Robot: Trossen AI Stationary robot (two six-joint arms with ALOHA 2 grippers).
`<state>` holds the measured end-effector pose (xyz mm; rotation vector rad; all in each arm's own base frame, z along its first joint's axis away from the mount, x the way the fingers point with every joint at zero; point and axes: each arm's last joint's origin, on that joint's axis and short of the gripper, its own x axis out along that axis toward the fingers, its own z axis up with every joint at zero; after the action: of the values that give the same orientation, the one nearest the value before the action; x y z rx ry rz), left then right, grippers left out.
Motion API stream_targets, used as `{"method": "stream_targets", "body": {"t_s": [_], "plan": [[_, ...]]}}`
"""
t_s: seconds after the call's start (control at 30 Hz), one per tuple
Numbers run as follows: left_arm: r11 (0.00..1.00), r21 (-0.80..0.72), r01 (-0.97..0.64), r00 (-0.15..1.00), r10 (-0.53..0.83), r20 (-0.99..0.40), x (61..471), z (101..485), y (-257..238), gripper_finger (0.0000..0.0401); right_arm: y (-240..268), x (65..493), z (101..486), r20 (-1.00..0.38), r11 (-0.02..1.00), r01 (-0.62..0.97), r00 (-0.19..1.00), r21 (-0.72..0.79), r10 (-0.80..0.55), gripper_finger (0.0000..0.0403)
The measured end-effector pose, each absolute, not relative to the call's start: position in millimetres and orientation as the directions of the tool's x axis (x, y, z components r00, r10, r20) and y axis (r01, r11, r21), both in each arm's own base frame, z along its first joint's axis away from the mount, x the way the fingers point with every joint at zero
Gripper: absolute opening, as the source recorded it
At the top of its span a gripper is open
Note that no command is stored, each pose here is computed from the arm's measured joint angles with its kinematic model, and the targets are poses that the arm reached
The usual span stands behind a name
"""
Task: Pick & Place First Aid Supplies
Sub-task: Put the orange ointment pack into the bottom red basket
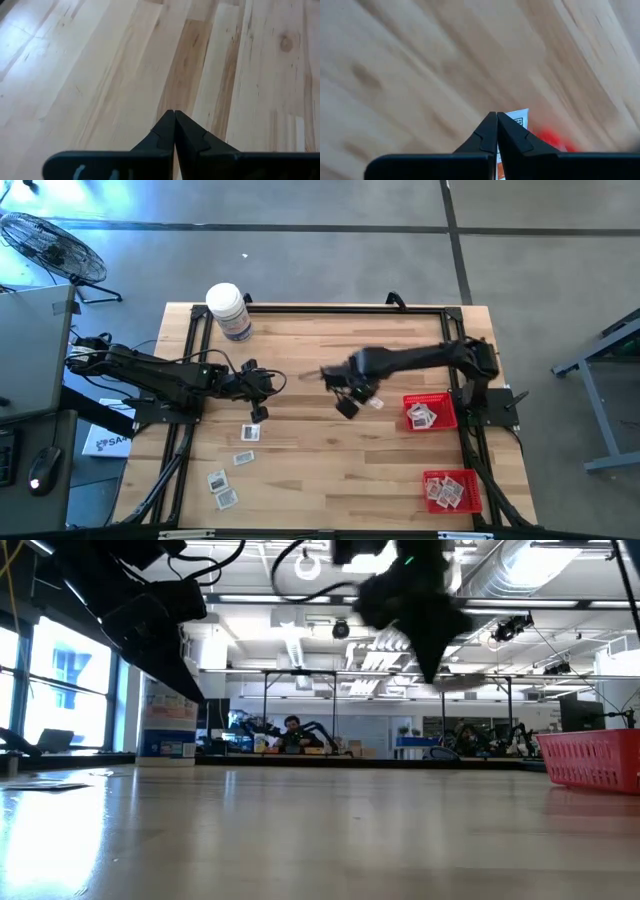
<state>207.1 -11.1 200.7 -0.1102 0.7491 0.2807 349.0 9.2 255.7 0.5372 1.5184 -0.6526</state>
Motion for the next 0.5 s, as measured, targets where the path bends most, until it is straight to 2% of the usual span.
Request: {"method": "stream_targets", "body": {"t_s": [0.13,0.27,0.5], "plan": [[0.96,-0.005,-0.281,0.728,0.21,-0.652,210,204,-11,0.0,55,315,279,-0.984,0.693,0.702,-0.164,-0.167,-0.071,0.0],[0.963,-0.009,-0.269,0.765,0.208,-0.61,214,208,-12,0.0,109,288,289,-0.993,0.693,0.716,-0.114,-0.079,0.004,0.0],[0.967,-0.006,-0.254,0.799,0.206,-0.564,217,213,-12,0.0,174,219,249,-0.967,0.61,0.786,-0.223,-0.103,0.125,0.0]]}}
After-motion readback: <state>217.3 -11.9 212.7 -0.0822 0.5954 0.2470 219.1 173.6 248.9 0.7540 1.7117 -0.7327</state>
